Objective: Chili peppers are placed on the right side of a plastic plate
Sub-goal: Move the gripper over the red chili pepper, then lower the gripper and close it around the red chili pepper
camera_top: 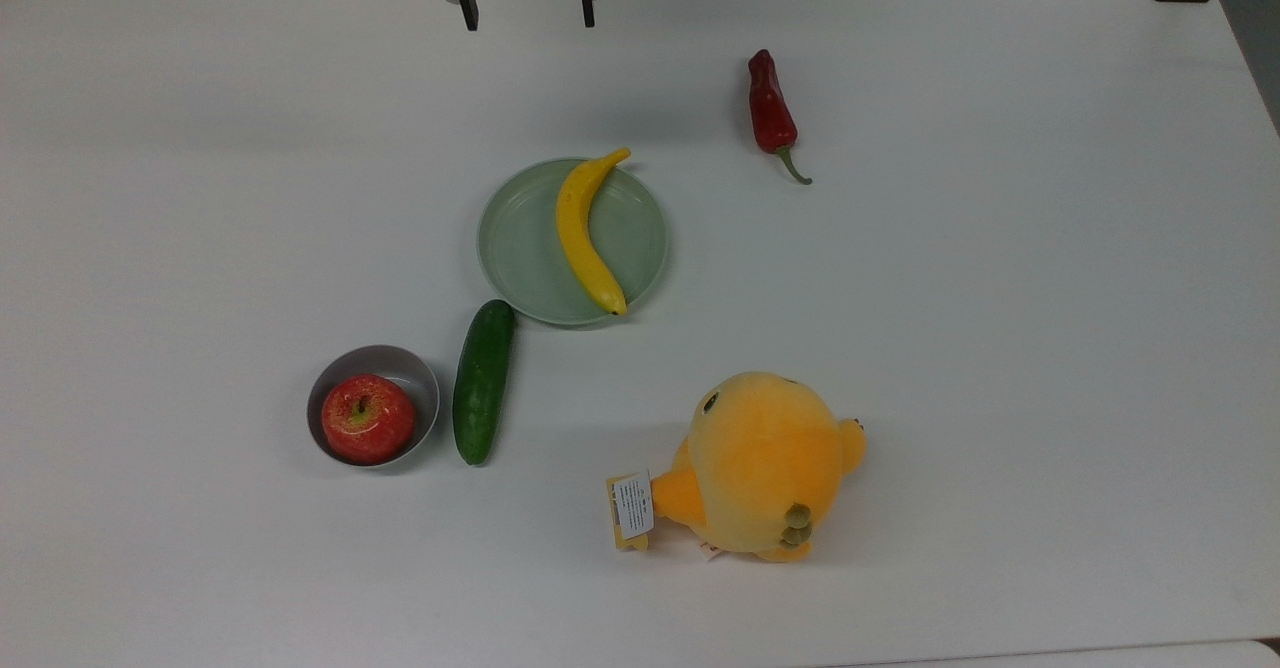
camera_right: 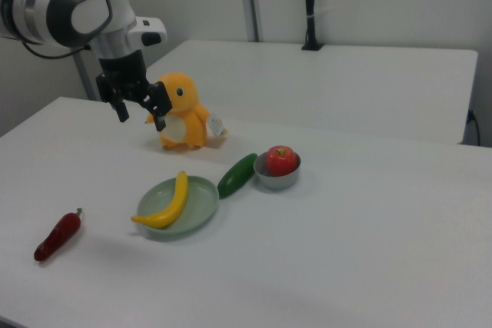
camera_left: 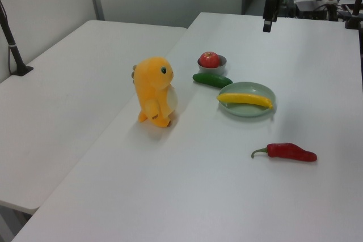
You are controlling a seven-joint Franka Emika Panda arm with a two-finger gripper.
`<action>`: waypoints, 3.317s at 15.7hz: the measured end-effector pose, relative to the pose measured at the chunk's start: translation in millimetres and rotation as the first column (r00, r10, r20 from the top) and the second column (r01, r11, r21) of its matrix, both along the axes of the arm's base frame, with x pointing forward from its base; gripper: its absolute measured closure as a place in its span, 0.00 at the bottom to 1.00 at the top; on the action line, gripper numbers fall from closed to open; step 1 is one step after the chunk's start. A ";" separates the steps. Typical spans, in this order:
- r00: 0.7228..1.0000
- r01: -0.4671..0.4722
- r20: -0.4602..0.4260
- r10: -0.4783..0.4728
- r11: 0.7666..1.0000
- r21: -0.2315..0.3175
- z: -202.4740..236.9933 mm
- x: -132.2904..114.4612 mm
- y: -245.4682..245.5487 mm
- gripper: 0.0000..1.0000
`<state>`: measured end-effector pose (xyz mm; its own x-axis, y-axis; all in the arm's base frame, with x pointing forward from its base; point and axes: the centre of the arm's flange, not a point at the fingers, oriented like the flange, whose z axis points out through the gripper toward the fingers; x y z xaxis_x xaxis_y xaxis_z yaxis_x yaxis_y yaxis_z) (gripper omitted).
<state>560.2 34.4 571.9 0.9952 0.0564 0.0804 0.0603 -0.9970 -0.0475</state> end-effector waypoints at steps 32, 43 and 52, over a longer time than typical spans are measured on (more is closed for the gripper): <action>0.972 -0.124 -0.192 0.134 0.990 0.066 -117.3 -80.2 189.2 0.00; 0.916 -0.208 -0.352 0.193 0.978 -0.006 -231.5 -77.4 220.6 0.00; 0.893 -0.275 -0.381 0.241 0.961 -0.036 -272.2 -83.1 239.0 0.04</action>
